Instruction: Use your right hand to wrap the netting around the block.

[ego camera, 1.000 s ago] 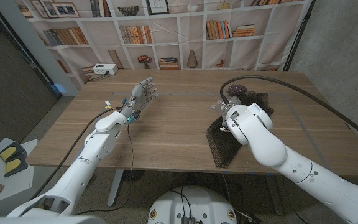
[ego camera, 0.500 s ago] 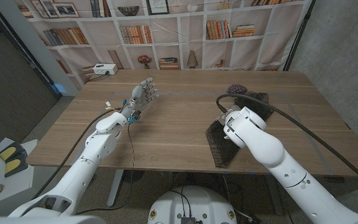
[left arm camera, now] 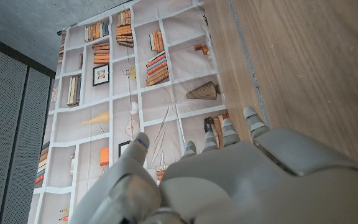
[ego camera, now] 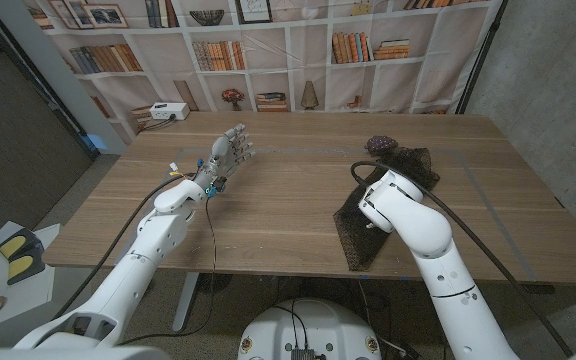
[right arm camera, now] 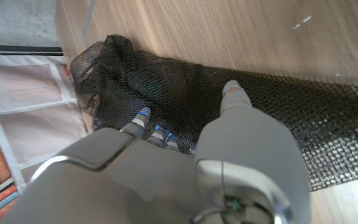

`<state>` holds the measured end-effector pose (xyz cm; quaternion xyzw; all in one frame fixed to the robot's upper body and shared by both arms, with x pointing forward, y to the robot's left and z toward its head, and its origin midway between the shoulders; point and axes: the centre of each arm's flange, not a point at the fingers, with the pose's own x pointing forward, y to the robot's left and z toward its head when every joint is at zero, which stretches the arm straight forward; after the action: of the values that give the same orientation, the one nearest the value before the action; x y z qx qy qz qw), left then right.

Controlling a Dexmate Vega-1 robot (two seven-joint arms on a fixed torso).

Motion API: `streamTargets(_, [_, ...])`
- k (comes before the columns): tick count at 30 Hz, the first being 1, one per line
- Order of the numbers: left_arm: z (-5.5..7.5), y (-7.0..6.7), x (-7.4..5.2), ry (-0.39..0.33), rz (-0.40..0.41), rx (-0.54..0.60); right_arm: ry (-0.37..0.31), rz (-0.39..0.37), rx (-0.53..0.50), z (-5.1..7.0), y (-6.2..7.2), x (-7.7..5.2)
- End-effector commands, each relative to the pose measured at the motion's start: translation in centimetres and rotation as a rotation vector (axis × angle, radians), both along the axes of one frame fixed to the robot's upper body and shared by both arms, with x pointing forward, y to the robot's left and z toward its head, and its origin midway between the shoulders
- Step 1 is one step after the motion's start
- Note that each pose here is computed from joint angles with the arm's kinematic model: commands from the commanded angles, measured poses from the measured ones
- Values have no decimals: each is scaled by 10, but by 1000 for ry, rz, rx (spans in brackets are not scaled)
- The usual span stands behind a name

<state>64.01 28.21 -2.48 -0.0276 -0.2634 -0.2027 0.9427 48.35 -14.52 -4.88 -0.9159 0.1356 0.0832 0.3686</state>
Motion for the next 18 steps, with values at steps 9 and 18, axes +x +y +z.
streamTargets(9, [3,1,2,5,11,0,58,238,232,-44,-13,12])
streamTargets(18, [2,1,3,13,10,1,-91,376,492,-47,-26,13])
